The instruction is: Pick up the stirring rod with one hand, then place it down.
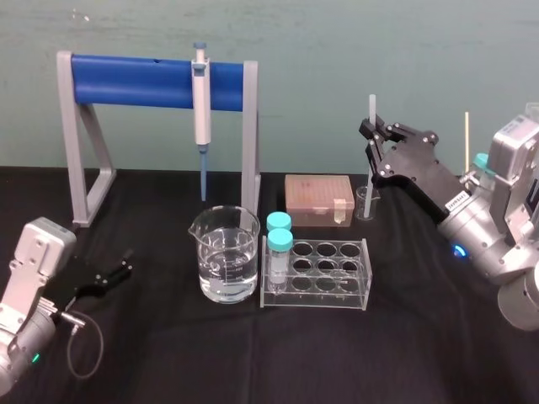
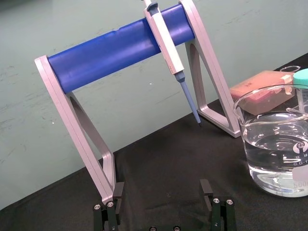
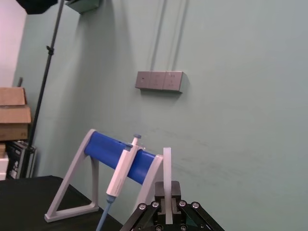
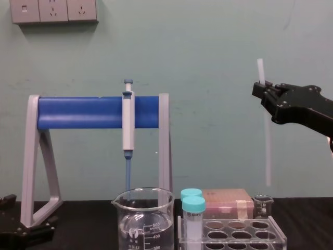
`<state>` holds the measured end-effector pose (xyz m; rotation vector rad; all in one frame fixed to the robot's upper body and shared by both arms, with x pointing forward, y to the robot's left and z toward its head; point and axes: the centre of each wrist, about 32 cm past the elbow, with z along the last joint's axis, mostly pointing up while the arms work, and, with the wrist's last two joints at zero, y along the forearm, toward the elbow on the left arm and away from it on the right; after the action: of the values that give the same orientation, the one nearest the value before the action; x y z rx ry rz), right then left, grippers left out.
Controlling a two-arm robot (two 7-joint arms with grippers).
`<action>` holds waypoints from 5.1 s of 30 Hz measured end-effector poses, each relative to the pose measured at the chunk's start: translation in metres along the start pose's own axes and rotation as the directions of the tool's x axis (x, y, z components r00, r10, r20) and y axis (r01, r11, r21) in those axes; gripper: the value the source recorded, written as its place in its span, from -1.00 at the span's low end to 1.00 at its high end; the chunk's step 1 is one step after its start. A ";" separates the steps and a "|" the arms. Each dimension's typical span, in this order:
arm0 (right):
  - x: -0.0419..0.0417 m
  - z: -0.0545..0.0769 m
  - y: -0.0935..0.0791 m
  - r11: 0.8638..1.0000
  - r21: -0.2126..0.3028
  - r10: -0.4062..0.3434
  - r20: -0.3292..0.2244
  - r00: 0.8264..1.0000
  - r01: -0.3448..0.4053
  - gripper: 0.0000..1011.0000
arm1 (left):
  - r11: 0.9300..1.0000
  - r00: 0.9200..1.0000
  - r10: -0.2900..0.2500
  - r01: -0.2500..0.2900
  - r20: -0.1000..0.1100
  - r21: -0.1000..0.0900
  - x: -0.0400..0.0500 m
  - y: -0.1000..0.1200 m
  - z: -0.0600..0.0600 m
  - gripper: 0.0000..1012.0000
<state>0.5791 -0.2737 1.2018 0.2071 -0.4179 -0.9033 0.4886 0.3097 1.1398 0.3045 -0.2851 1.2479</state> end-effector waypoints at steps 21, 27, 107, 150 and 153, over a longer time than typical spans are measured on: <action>-0.0184 0.001 -0.015 0.996 -0.071 -0.056 -0.047 0.997 0.052 -0.87 | 1.000 1.000 0.000 0.000 0.000 0.000 0.0000 0.000 0.000 0.98; -0.0188 0.001 -0.015 0.996 -0.073 -0.057 -0.048 0.997 0.053 -0.87 | 1.000 1.000 0.000 0.000 0.000 0.000 0.0000 0.000 0.000 0.98; -0.0180 0.000 -0.015 0.996 -0.070 -0.053 -0.046 0.998 0.050 -0.87 | 1.000 1.000 0.000 0.000 0.000 0.000 0.0000 0.000 0.000 0.98; -0.0115 -0.004 -0.013 0.998 -0.066 -0.022 -0.007 1.000 0.022 -0.87 | 1.000 1.000 0.000 0.000 0.000 0.000 0.0000 0.000 0.000 0.98; -0.0080 -0.008 -0.010 0.998 -0.063 -0.002 0.008 1.000 0.002 -0.87 | 1.000 1.000 0.000 0.000 0.000 0.000 0.0000 0.000 0.000 0.98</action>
<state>0.5710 -0.2734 1.1892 0.1463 -0.3955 -0.9182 0.4886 0.3097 1.1398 0.3044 -0.2851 1.2480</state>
